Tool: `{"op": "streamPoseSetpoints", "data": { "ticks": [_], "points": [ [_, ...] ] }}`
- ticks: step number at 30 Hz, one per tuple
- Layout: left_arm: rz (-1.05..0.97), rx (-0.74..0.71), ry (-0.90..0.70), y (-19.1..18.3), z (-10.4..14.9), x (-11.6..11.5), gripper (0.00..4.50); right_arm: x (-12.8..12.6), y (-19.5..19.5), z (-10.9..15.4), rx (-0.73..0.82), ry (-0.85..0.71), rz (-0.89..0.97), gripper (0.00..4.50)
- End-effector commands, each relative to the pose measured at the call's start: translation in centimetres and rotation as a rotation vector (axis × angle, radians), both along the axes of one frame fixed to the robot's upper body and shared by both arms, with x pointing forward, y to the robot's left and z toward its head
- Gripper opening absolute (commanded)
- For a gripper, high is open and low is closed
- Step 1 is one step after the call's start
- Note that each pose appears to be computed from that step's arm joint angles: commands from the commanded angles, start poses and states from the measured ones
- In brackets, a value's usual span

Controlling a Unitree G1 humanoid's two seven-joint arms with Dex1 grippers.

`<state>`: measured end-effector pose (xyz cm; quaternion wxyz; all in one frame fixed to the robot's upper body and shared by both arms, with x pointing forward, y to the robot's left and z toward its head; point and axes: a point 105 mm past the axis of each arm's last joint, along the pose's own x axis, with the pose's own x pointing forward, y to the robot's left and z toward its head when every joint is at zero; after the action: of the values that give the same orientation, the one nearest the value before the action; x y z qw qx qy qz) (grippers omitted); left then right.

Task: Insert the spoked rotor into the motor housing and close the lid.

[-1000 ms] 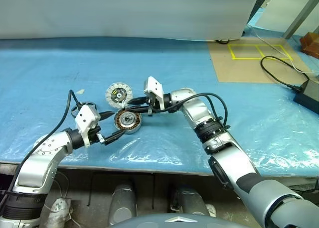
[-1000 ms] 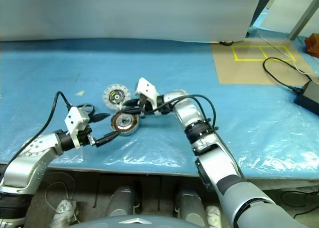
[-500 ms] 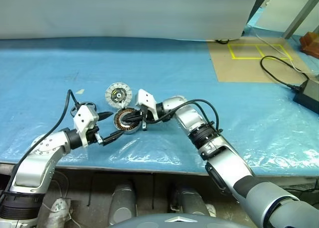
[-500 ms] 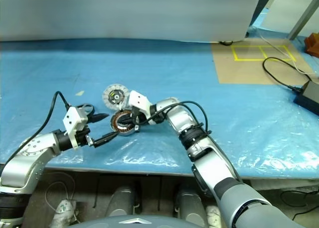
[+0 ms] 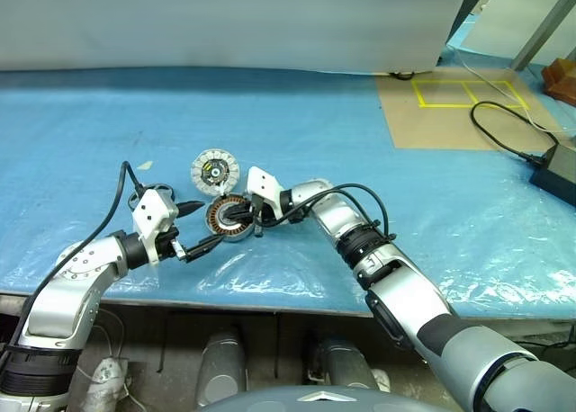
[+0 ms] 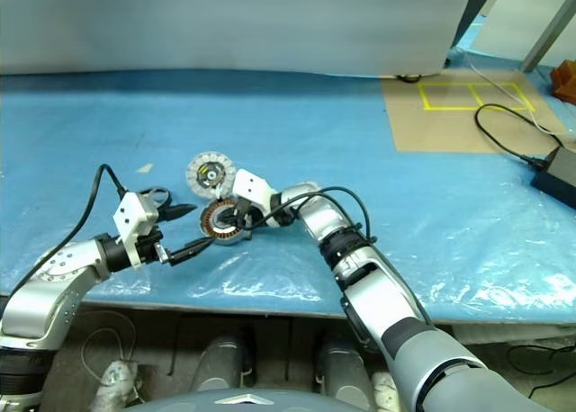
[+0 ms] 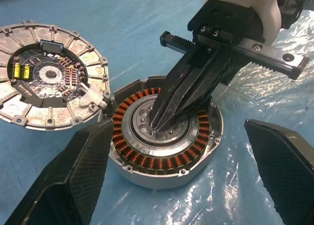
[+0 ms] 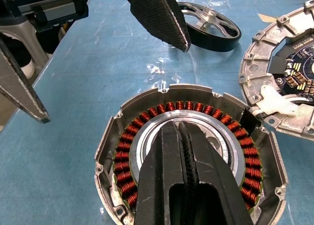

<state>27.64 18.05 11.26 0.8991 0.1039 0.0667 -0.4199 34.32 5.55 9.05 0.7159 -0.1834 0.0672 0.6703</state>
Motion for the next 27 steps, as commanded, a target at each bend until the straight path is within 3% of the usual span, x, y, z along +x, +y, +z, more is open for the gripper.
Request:
{"op": "streamPoseSetpoints", "data": {
  "ticks": [1, 10, 16, 24, 27],
  "points": [
    [-0.011, 0.0, -0.039, -0.2, 0.7, 0.1, 4.5, 0.8, -0.1, 1.4, 0.039, -0.028, -0.024, 0.01],
    [-0.018, 0.001, -0.036, -0.5, 0.5, 0.2, 4.5, 1.7, 0.2, 3.1, 0.138, 0.065, -0.102, 0.01],
    [-0.02, -0.001, -0.037, -0.5, 0.6, 0.3, 4.5, 1.4, 0.1, 2.6, 0.106, 0.024, -0.083, 0.01],
    [-0.022, 0.001, -0.038, -0.5, 0.6, 0.3, 4.5, 0.5, 0.8, 4.5, 0.187, 0.07, -0.023, 0.01],
    [-0.023, -0.001, -0.038, -0.6, 0.6, 0.4, 4.5, 0.4, 1.0, 3.2, 0.123, 0.023, -0.029, 0.01]
  ]
}}
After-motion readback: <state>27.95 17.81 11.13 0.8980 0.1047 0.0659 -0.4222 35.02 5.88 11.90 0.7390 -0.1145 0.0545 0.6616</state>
